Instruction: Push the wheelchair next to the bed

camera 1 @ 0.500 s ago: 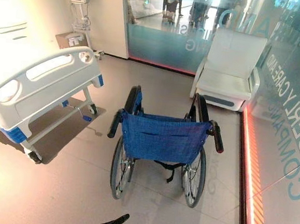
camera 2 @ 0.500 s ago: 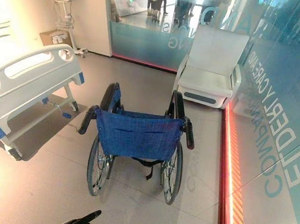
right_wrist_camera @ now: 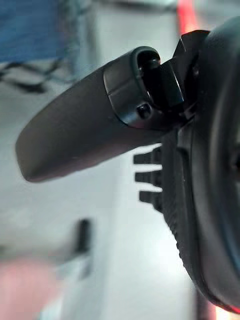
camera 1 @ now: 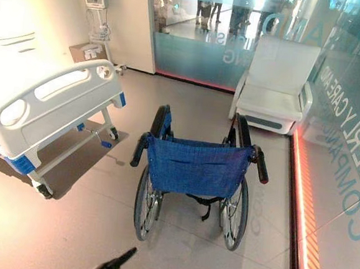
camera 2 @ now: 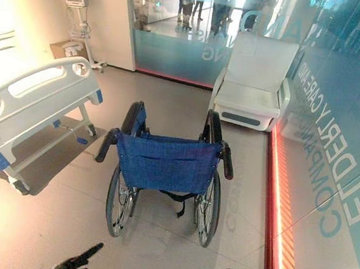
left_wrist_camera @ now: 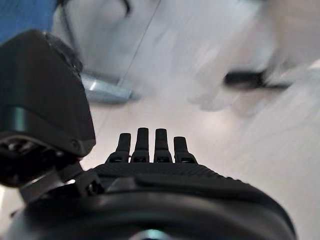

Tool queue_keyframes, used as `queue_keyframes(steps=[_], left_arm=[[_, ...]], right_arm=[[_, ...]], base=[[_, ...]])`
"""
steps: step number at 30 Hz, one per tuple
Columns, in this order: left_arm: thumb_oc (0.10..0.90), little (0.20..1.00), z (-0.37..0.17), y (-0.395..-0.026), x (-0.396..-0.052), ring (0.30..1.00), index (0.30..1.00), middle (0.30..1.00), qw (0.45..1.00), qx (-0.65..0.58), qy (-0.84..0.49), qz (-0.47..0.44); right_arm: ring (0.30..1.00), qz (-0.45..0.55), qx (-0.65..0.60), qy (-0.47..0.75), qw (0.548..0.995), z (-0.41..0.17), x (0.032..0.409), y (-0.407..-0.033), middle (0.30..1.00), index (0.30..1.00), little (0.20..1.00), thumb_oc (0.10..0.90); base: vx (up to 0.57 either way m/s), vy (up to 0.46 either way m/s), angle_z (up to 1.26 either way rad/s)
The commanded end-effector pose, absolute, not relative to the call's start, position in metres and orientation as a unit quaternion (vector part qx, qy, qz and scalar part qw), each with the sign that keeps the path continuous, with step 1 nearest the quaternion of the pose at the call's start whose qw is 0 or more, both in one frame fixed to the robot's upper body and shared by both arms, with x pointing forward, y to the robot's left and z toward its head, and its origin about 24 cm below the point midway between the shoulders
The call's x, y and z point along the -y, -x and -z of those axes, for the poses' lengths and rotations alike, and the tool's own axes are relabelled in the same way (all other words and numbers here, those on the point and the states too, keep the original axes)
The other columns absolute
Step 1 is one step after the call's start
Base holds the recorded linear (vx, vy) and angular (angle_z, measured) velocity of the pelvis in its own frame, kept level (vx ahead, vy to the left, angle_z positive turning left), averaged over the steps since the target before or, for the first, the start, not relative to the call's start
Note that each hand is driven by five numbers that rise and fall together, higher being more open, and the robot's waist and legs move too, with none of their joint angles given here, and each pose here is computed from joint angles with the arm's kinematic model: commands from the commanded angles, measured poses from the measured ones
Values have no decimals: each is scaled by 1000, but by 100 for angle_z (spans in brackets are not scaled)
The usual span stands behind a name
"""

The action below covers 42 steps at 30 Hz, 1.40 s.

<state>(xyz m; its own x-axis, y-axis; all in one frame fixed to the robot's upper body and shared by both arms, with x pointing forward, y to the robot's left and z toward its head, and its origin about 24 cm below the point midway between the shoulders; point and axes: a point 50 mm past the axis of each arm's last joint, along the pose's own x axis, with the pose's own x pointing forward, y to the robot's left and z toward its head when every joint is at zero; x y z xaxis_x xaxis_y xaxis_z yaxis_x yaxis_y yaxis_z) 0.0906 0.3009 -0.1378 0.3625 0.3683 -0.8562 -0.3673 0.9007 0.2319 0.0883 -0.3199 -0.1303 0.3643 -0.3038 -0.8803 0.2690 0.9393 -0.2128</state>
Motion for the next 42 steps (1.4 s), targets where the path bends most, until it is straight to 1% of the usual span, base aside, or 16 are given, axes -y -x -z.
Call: queue_keyframes(steps=[1,4,5,6,7,10,12,15,19,22,24,25,29,32,34,42], left_arm=[[800,900,63,-170,-373,900,900,900,886,-350,-31,-303],[800,900,27,-190,-392,900,900,900,904,-281,-48,-319],[800,900,7,-201,-398,900,900,900,914,-237,-67,-322],[800,900,3,-203,-399,900,900,900,916,-227,-70,-323],[800,900,-26,-219,-404,900,900,900,926,-174,-90,-322],[800,900,-81,-248,-404,900,900,900,940,-62,-116,-315],[800,900,-103,-261,-399,900,900,900,945,-21,-109,-307],[800,900,-162,-289,-379,900,900,900,957,96,-79,-263],[800,900,-204,-307,-346,900,900,900,965,185,-32,-181],[800,900,-226,-319,-305,900,900,900,971,223,67,-53],[800,900,-228,-322,-294,900,900,900,971,223,85,-23],[800,900,-231,-326,-279,900,900,900,971,218,98,13],[800,900,-229,-334,-264,900,900,900,977,188,93,45],[800,900,-226,-342,-259,900,900,900,982,165,69,55],[800,900,-225,-348,-256,900,900,900,987,146,48,53],[800,900,-224,-361,-250,900,900,900,992,123,-3,39]], right_arm=[[900,255,-384,93,883,53,394,-158,900,900,900,800],[900,286,-323,129,893,15,414,-178,900,900,900,800],[900,304,-278,147,899,-7,422,-189,900,900,900,800],[900,308,-269,149,900,-11,423,-191,900,900,900,800],[900,327,-213,160,907,-42,428,-207,900,900,900,800],[900,347,-92,181,916,-97,424,-236,900,900,900,800],[900,351,-42,189,916,-121,418,-249,900,900,900,800],[900,338,87,185,919,-183,390,-278,900,900,900,800],[900,306,189,143,922,-228,358,-294,900,900,900,800],[900,251,250,53,934,-251,333,-304,900,900,900,800],[900,236,254,34,937,-253,329,-307,900,900,900,800],[900,203,262,-4,943,-255,320,-312,900,900,900,800],[900,155,248,-49,955,-253,306,-320,900,900,900,800],[900,117,201,-71,970,-242,297,-331,900,900,900,800],[900,94,140,-73,983,-227,291,-340,900,900,900,800],[900,35,-5,-61,997,-189,267,-356,900,900,900,800]], base=[[-39,13,1],[-37,12,0],[-39,6,0],[-37,10,0],[0,0,0],[-10,4,0],[0,0,0],[23,12,0],[46,13,-1],[13,1,0],[8,-1,2],[13,-2,4],[3,0,1],[0,0,0],[0,0,0],[-3,-2,2]])
